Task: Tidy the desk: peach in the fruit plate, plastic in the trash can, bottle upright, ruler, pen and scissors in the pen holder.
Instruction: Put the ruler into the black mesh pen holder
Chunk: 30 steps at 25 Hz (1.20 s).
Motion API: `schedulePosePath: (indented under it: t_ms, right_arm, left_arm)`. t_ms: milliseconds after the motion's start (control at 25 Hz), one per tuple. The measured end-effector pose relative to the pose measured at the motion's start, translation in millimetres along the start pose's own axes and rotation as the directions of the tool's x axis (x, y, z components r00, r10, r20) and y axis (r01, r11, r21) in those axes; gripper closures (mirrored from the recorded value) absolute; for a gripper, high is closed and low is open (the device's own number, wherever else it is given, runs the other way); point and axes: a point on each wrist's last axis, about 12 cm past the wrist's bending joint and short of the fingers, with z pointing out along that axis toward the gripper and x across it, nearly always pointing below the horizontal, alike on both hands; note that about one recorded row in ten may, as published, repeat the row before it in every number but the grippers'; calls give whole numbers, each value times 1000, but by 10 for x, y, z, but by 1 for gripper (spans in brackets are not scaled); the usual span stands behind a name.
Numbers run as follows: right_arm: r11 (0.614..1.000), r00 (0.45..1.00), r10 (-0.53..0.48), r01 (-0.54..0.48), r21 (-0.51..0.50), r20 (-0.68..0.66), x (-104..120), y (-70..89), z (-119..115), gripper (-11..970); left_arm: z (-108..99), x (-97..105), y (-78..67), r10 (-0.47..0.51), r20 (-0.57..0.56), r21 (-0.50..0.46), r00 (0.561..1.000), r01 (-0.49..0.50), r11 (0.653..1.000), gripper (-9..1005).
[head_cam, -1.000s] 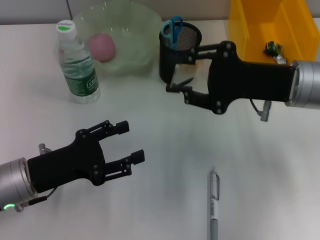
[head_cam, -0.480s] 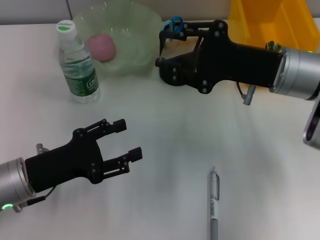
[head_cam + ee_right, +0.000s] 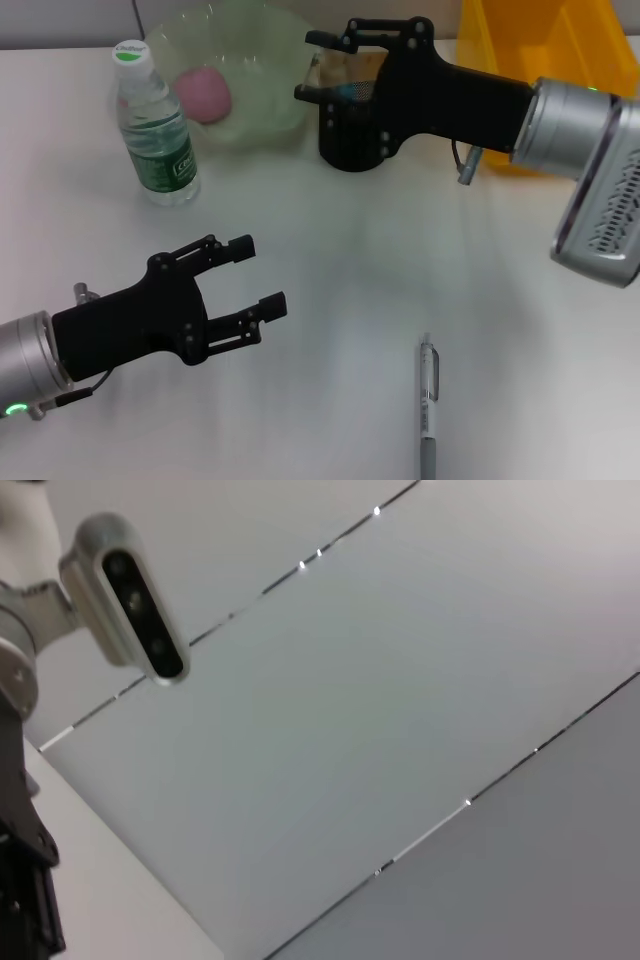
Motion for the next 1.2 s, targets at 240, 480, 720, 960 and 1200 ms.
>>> schedulePosePath:
  t_ms: [240, 480, 720, 960, 1200]
  right_arm:
    - [1000, 999, -1, 1, -16, -36, 51, 4, 104, 579]
    - [999, 998, 8, -10, -38, -64, 90, 16, 194, 579]
    - [998, 991, 23, -31, -56, -132, 171, 3, 348, 579]
    - [997, 987, 37, -46, -55, -153, 194, 1, 406, 579]
    - [997, 987, 45, -53, -48, -156, 196, 2, 416, 580]
  left_arm:
    - [18, -1, -5, 5, -5, 12, 1000, -5, 1000, 200]
    - [19, -1, -6, 6, -5, 14, 1000, -6, 1000, 201]
    - [14, -4, -2, 10, -8, 14, 1000, -10, 1000, 201]
    - [6, -9, 3, 12, -8, 14, 1000, -12, 1000, 201]
    - [3, -11, 2, 12, -7, 16, 1000, -12, 1000, 201]
